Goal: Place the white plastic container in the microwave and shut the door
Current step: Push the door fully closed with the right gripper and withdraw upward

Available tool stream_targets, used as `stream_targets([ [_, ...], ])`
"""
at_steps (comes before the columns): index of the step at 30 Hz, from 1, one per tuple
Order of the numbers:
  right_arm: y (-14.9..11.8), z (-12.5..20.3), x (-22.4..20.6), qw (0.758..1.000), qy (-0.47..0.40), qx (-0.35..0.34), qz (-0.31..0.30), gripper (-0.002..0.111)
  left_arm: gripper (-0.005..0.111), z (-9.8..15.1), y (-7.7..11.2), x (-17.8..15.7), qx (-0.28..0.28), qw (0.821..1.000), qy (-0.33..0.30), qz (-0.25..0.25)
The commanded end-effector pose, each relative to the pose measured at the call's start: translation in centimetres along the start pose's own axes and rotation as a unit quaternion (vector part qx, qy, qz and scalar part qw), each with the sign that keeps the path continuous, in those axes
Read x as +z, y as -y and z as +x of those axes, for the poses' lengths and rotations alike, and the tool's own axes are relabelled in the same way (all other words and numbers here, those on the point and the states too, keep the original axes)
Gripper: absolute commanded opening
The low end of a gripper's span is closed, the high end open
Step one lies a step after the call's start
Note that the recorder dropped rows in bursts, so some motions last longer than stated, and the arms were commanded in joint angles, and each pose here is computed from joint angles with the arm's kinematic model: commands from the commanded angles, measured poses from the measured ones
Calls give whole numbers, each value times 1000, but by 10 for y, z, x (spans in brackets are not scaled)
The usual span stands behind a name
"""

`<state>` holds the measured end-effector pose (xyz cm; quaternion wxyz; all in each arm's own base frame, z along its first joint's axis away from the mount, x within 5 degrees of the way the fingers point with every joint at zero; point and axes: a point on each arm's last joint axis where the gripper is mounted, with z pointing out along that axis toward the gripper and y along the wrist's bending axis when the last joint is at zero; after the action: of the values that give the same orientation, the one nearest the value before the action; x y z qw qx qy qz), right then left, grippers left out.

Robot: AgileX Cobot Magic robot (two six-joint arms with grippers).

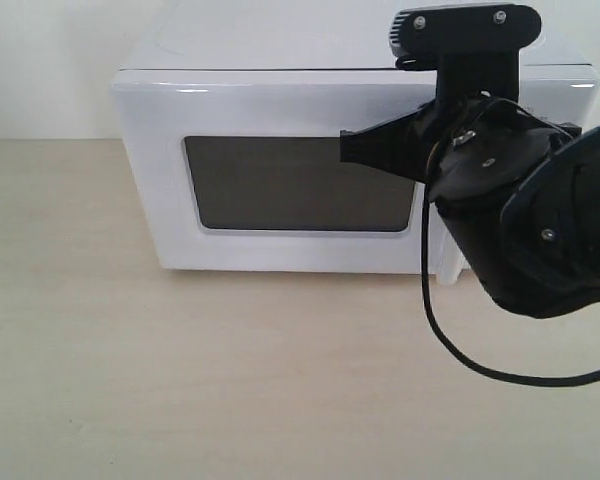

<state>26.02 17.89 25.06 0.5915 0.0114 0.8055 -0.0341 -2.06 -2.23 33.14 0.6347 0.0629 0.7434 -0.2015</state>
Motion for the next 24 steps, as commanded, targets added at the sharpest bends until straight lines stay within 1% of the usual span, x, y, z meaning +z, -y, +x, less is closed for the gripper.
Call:
stream_targets([
  [1, 3, -6, 9, 1000, 13, -7, 14, 0, 4, 1, 0, 0, -1, 1000, 6, 2],
  [5, 5, -7, 9, 999, 19, -11, 24, 0, 4, 1, 0, 0, -1, 1000, 6, 2],
  [7, 5, -10, 7, 1000, 20, -13, 17, 0, 4, 1, 0, 0, -1, 1000, 7, 2],
  [9, 10, -16, 1, 1000, 15, 5, 14, 0, 4, 1, 0, 0, -1, 1000, 6, 2],
  [10, 12, -23, -9, 1000, 10, 0, 5, 0, 4, 1, 0, 0, -1, 1000, 6, 2],
  [12, 15, -37, -29, 999, 24, -45, -14, 0, 4, 1, 0, 0, -1, 1000, 6, 2],
  [13, 17, -46, -44, 995, 29, -89, -28, 0, 4, 1, 0, 0, -1, 1000, 6, 2],
  [14, 18, -49, -53, 994, 25, -100, -36, 0, 4, 1, 0, 0, -1, 1000, 6, 2],
  [16, 21, -56, -77, 991, 15, -114, -72, 0, 4, 1, 0, 0, -1, 1000, 6, 2],
  [18, 20, -60, -101, 984, 6, -106, -144, 0, 4, 1, 0, 0, -1, 1000, 7, 2],
  [19, 15, -61, -118, 969, 11, -98, -226, 0, 4, 1, 0, 0, -1, 1000, 7, 2],
  [20, 13, -61, -128, 959, 16, -92, -268, 0, 4, 1, 0, 0, -1, 1000, 7, 2],
  [22, 12, -60, -145, 940, 26, -86, -328, 0, 4, 1, 0, 0, -1, 1000, 7, 2],
  [24, 16, -59, -159, 928, 28, -68, -364, 0, 4, 1, 0, 0, -1, 1000, 7, 2],
])
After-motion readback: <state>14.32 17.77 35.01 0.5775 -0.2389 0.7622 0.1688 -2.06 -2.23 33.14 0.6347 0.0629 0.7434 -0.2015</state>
